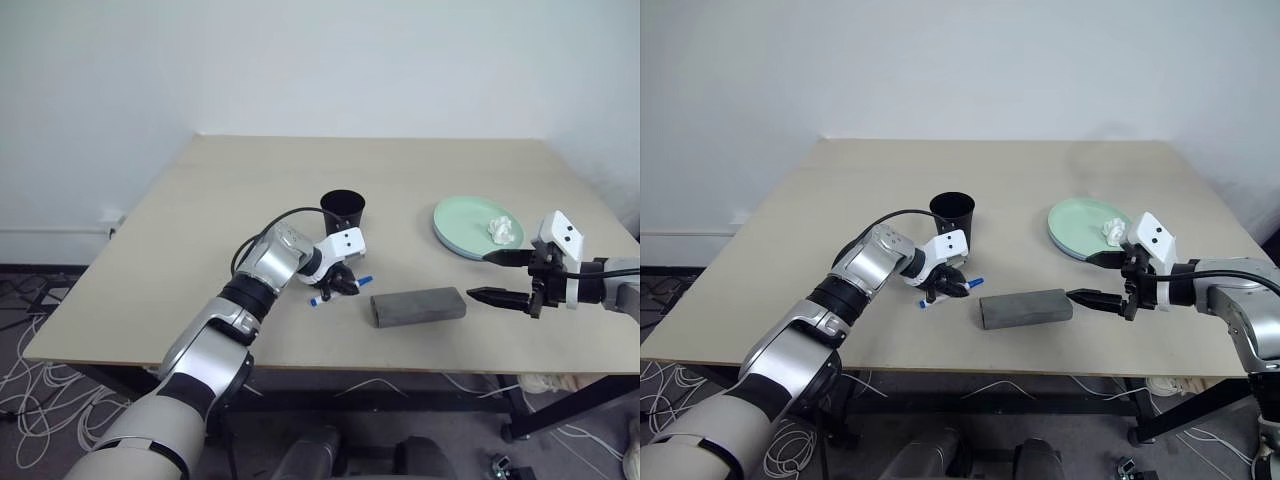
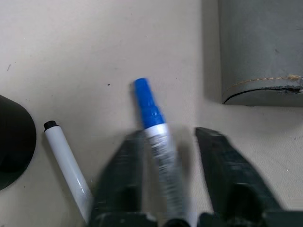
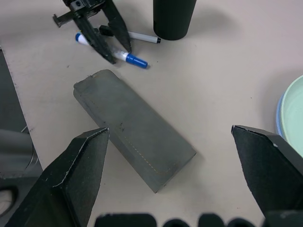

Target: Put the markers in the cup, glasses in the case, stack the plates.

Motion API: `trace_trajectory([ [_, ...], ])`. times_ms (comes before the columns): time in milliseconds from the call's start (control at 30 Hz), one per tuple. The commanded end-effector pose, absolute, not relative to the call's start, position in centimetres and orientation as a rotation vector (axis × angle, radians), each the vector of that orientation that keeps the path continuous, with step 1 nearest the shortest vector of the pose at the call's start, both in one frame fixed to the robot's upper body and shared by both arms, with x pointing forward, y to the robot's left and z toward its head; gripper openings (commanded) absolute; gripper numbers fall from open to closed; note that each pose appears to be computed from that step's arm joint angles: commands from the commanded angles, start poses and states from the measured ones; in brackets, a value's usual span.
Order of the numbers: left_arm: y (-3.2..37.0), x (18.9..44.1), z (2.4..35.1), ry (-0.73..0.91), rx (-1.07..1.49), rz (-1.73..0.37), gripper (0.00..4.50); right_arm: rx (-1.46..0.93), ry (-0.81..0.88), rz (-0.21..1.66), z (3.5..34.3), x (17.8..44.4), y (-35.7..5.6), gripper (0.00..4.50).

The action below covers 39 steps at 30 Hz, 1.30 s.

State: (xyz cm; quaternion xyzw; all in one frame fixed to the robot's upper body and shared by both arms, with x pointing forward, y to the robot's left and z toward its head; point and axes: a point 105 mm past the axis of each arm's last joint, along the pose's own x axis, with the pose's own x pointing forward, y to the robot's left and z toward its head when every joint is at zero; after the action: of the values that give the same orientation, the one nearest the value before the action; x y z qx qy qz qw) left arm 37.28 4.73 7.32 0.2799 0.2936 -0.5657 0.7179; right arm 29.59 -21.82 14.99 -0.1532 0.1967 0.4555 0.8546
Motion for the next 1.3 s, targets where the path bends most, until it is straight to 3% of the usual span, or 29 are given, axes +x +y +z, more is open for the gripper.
trace_trajectory([
  [33,4.4,37.4,8.2,0.622,0.641,-1.261,0.34,-0.350,0.353,0.950,16.7,29.7,-21.8,4.50],
  [100,4.3,37.3,8.1,0.623,0.643,-1.265,0.04,-0.350,0.353,0.951,16.7,29.7,-21.8,4.50],
  [567,3.8,37.0,8.7,0.605,0.651,-1.289,0.04,-0.350,0.355,0.949,16.7,29.7,-21.9,4.50],
  [667,3.7,37.1,8.9,0.607,0.633,-1.283,0.61,-0.352,0.355,0.949,16.7,29.7,-21.9,4.50],
  [1033,3.8,37.5,8.9,0.598,0.655,-1.251,4.38,-0.348,0.351,0.951,16.7,29.8,-21.7,4.50],
  [1300,3.8,37.5,8.9,0.598,0.655,-1.251,4.45,-0.348,0.351,0.951,16.7,29.8,-21.7,4.50],
])
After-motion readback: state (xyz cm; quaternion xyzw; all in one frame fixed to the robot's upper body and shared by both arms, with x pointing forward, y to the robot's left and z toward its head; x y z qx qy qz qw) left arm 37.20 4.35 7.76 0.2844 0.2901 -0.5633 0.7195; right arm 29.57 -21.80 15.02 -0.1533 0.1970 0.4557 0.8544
